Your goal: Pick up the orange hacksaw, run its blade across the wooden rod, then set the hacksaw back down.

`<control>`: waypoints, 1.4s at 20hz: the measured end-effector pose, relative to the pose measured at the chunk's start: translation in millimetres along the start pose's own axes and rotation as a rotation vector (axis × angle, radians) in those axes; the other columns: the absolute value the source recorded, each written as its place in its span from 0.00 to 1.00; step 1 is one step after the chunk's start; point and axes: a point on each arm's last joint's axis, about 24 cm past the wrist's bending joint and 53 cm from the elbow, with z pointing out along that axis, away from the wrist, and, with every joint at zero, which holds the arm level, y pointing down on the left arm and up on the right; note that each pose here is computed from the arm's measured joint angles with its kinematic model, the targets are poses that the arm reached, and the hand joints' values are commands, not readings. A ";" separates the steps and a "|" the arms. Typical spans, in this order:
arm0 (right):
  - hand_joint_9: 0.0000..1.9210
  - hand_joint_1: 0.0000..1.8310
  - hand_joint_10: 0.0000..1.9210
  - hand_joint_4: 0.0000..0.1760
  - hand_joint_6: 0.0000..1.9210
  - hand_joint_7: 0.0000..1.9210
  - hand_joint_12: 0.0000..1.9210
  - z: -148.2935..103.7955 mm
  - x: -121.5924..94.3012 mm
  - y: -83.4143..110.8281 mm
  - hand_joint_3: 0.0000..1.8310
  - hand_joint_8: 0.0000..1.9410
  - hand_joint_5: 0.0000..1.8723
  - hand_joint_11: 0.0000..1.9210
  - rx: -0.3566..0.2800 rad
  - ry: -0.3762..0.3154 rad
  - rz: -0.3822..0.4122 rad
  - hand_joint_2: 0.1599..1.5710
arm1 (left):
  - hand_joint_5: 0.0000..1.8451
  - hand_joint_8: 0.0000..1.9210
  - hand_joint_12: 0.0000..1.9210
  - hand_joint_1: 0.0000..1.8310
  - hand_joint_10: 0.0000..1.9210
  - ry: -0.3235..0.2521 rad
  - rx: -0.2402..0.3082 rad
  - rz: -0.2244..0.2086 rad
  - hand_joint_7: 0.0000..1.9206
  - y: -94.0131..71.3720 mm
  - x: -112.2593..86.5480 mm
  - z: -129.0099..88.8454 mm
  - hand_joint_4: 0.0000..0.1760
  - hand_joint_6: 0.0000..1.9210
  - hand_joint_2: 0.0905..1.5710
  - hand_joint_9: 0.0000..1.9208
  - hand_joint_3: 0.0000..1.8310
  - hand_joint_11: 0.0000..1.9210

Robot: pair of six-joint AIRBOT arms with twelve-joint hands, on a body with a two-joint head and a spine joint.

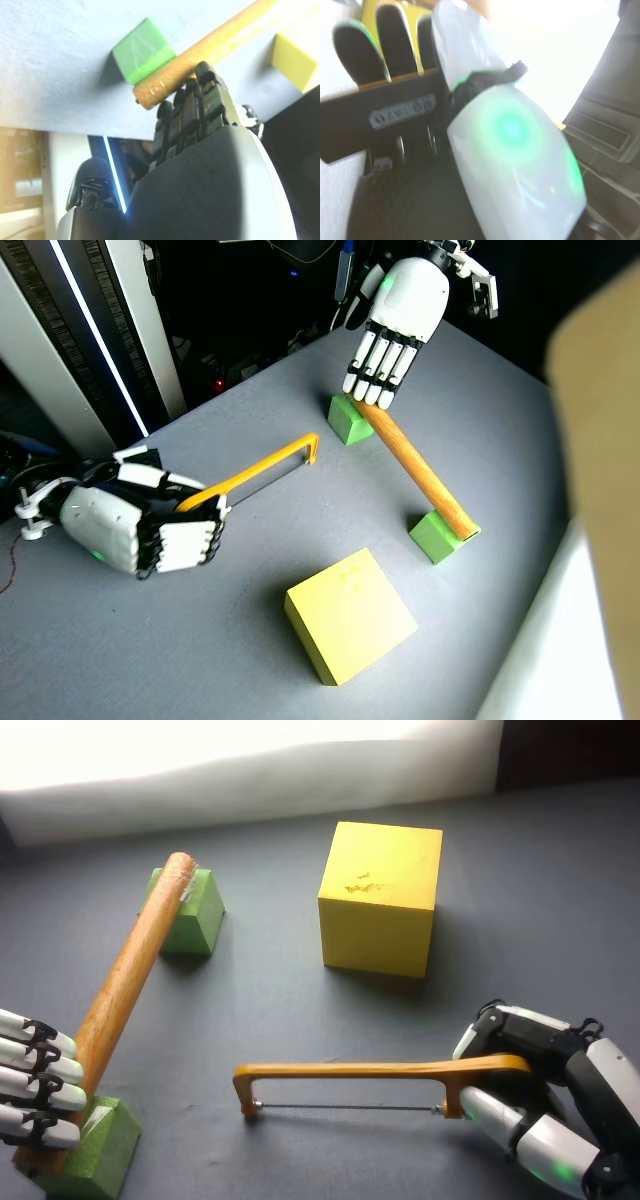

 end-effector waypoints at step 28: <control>0.04 0.19 0.01 0.00 0.01 0.05 0.33 16.5 19.4 28.2 0.00 0.01 0.06 0.00 -0.055 0.033 0.030 0.61 | 0.07 0.00 0.13 0.02 0.00 -0.323 0.043 -0.162 0.05 -1.4 -82.5 1.0 0.00 0.00 0.81 0.04 0.00 0.00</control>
